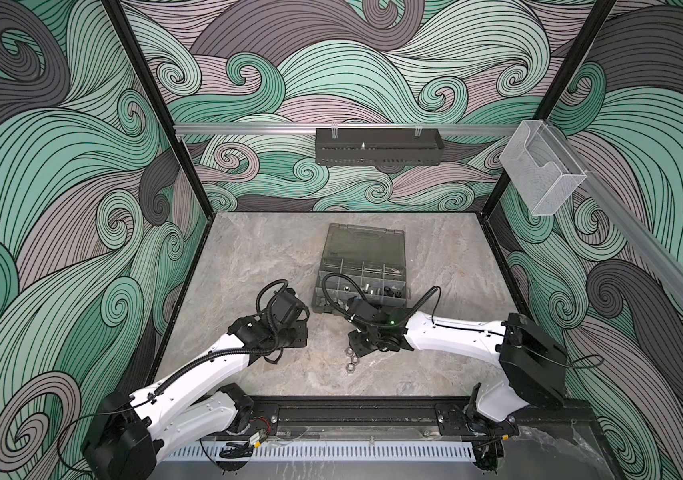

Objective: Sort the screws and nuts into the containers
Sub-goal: 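Lower the right gripper onto a silver hex nut, close, then carry the silver nut with the right gripper into the nut compartment, release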

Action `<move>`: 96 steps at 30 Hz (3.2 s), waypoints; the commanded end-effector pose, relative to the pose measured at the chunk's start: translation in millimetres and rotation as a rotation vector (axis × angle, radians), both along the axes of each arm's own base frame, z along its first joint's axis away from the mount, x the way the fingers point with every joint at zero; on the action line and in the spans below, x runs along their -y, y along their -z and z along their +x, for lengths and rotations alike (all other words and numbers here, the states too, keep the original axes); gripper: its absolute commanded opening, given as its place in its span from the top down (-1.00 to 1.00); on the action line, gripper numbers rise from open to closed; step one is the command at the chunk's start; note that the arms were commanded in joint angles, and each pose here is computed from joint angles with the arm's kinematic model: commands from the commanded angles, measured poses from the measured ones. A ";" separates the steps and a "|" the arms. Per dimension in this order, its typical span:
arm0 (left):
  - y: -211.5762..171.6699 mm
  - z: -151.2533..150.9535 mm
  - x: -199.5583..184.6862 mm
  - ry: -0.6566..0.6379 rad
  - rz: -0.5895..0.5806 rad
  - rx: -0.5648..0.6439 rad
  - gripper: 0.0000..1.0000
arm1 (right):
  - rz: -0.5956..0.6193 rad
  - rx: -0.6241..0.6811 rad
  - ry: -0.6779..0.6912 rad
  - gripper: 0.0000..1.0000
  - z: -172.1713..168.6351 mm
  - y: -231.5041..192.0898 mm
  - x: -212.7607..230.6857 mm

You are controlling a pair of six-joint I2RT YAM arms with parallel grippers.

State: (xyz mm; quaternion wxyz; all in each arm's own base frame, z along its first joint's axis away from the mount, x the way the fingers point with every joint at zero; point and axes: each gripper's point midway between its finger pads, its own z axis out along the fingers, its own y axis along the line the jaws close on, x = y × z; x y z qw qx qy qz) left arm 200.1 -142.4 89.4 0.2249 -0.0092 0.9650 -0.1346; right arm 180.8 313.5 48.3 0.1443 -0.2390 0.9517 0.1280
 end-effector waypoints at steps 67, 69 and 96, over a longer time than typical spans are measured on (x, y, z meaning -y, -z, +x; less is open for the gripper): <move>-0.5 -10.1 6.0 -0.045 -0.122 -0.024 0.13 | -0.007 0.190 0.003 0.52 160.5 -70.2 -5.3; -0.8 -9.9 6.8 -0.045 -0.124 -0.027 0.13 | -0.012 0.188 -0.004 0.52 169.8 -68.0 -7.9; -2.9 -12.6 11.5 -0.032 -0.148 -0.042 0.14 | -0.001 0.183 0.021 0.10 181.9 -76.4 0.2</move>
